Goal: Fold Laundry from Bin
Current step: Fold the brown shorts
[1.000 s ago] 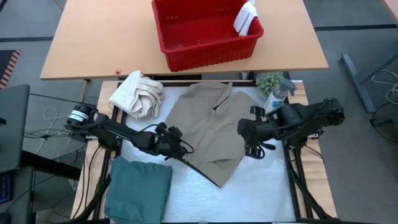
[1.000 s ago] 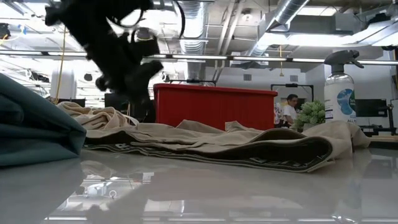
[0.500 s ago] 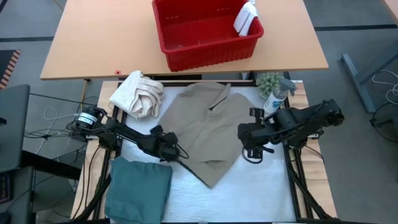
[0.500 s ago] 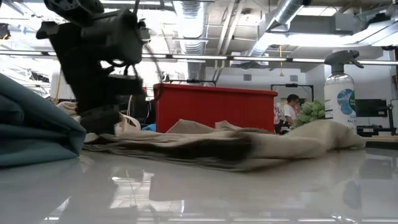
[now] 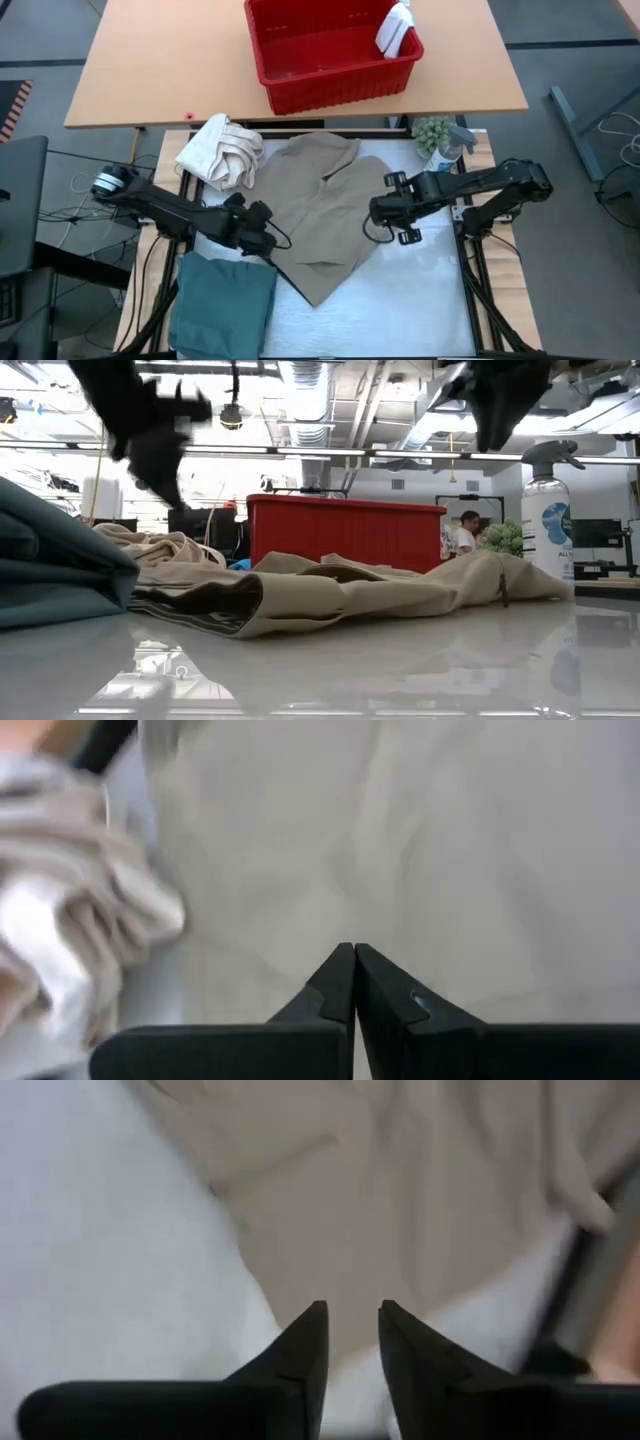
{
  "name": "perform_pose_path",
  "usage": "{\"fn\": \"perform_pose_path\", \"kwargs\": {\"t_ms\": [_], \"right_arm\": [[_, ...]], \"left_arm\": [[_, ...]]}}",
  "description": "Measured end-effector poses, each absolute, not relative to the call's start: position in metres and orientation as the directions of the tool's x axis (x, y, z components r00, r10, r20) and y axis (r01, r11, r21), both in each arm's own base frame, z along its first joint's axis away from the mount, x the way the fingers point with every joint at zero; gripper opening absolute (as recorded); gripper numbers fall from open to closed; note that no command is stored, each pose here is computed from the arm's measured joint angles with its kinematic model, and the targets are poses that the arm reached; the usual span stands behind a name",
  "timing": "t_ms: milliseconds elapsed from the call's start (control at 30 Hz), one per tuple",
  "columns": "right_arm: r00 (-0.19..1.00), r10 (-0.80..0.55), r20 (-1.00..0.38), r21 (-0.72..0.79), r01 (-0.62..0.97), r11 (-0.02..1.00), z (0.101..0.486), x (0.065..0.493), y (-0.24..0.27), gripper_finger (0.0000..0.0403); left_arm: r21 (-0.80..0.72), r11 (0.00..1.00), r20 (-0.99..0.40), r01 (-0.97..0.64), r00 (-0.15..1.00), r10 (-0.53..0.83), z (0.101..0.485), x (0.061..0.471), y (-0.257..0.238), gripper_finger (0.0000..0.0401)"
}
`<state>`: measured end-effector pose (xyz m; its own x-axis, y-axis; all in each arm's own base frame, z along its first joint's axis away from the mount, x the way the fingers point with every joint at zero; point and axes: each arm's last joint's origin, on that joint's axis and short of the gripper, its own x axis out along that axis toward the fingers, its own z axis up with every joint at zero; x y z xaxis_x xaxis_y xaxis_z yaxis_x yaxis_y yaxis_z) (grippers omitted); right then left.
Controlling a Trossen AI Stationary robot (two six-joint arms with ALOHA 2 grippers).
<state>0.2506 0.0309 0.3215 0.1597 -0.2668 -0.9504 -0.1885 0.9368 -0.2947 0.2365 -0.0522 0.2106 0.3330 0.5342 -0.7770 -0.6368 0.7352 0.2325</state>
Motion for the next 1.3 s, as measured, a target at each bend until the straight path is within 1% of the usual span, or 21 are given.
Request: {"fn": "perform_pose_path", "kwargs": {"t_ms": [133, 200, 333, 433, 533, 633, 767, 900, 967, 1033, 1100, 1167, 1233, 1300], "right_arm": [[0.275, -0.065, -0.959, -0.131, -0.231, 0.964, 0.302, 0.252, 0.023, 0.0152], [0.311, 0.005, -0.95, -0.076, -0.248, 0.966, 0.288, 0.248, 0.02, 0.0172], [0.315, 0.021, -0.949, -0.063, -0.255, 0.965, 0.254, 0.237, 0.016, 0.0213], [0.269, 0.019, -0.963, -0.063, -0.293, 0.954, 0.228, 0.23, 0.017, 0.0238], [0.246, 0.016, -0.969, -0.061, -0.302, 0.951, 0.205, 0.229, 0.018, 0.0253], [0.246, -0.03, -0.969, -0.103, -0.289, 0.952, 0.189, 0.227, 0.016, 0.0255], [0.256, -0.078, -0.964, -0.144, -0.249, 0.958, 0.178, 0.228, 0.009, 0.0255], [0.263, -0.085, -0.961, -0.139, -0.195, 0.971, 0.174, 0.232, 0.003, 0.0253], [0.271, -0.077, -0.96, -0.13, -0.186, 0.974, 0.174, 0.233, 0.001, 0.0248], [0.285, -0.076, -0.956, -0.133, -0.184, 0.974, 0.174, 0.234, 0.002, 0.0245], [0.292, -0.076, -0.953, -0.134, -0.182, 0.974, 0.175, 0.235, 0.001, 0.0244], [0.291, -0.077, -0.954, -0.131, -0.174, 0.976, 0.175, 0.235, 0.0, 0.0243], [0.292, -0.079, -0.953, -0.128, -0.152, 0.98, 0.175, 0.235, -0.001, 0.0243], [0.298, -0.085, -0.951, -0.127, -0.126, 0.984, 0.175, 0.236, -0.002, 0.0243]], "left_arm": [[0.054, 0.748, -0.704, -0.662, 0.506, 0.499, 0.247, 0.229, -0.053, 0.0002], [-0.013, 0.767, -0.661, -0.642, 0.58, 0.475, 0.26, 0.227, -0.054, 0.001], [-0.072, 0.841, -0.59, -0.536, 0.703, 0.397, 0.275, 0.23, -0.062, 0.0044], [-0.068, 0.9, -0.56, -0.43, 0.763, 0.322, 0.278, 0.239, -0.069, 0.0081], [-0.051, 0.927, -0.566, -0.372, 0.775, 0.28, 0.271, 0.249, -0.074, 0.0119], [-0.037, 0.944, -0.566, -0.327, 0.785, 0.25, 0.262, 0.262, -0.079, 0.0153], [0.028, 0.971, -0.568, -0.236, 0.796, 0.21, 0.242, 0.285, -0.089, 0.0181], [0.11, 0.99, -0.54, -0.084, 0.832, 0.13, 0.219, 0.307, -0.105, 0.0184], [0.138, 0.99, -0.539, 0.022, 0.84, 0.057, 0.208, 0.315, -0.114, 0.0183], [0.143, 0.979, -0.53, 0.146, 0.847, -0.049, 0.203, 0.32, -0.121, 0.0182], [0.077, 0.965, -0.523, 0.251, 0.834, -0.175, 0.199, 0.323, -0.129, 0.0181], [-0.025, 0.949, -0.526, 0.313, 0.804, -0.279, 0.195, 0.323, -0.135, 0.0181], [-0.083, 0.945, -0.548, 0.317, 0.777, -0.309, 0.194, 0.32, -0.142, 0.0181], [-0.067, 0.951, -0.559, 0.302, 0.778, -0.286, 0.196, 0.317, -0.15, 0.0181]]}}
